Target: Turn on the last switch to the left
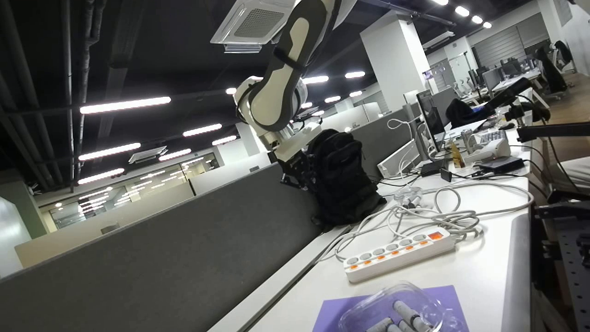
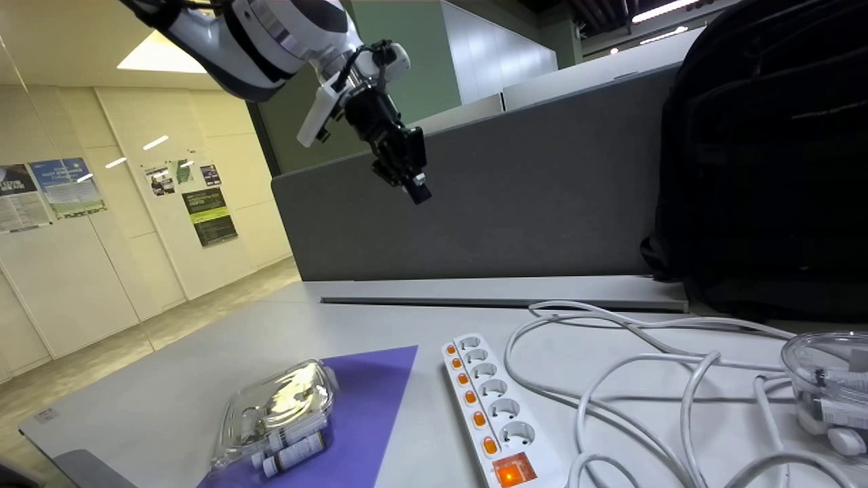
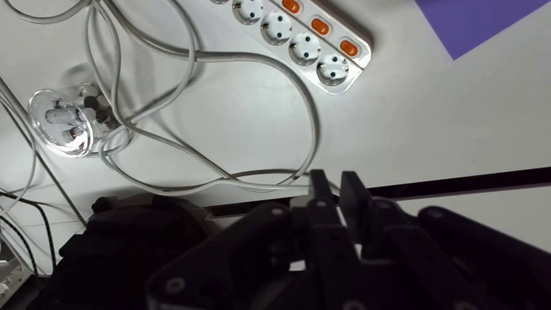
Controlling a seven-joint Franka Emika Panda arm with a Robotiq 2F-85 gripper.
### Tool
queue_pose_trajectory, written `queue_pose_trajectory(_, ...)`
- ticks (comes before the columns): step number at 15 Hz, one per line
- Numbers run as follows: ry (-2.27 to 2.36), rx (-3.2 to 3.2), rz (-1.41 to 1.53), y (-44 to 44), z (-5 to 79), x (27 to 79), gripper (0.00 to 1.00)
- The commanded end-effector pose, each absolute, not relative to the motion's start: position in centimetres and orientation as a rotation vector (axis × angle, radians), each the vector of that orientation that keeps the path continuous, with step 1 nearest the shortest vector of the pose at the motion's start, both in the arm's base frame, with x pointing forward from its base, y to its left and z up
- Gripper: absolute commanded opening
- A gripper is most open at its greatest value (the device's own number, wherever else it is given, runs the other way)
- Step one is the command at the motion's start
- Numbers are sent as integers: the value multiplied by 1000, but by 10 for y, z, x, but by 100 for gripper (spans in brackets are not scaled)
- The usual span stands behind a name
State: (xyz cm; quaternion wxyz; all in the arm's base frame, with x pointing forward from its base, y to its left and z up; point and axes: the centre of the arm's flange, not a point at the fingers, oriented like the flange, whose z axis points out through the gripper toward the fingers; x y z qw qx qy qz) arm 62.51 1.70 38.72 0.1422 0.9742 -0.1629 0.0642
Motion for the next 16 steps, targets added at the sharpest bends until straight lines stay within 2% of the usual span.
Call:
queue_pose_trajectory(1, -467, 2819, 167, 27, 378, 649, 0)
queue_pose_trajectory(10, -458, 2803, 164, 32, 362, 636, 0)
queue_pose_trajectory(16, -463, 2780, 222, 38, 330, 653, 0)
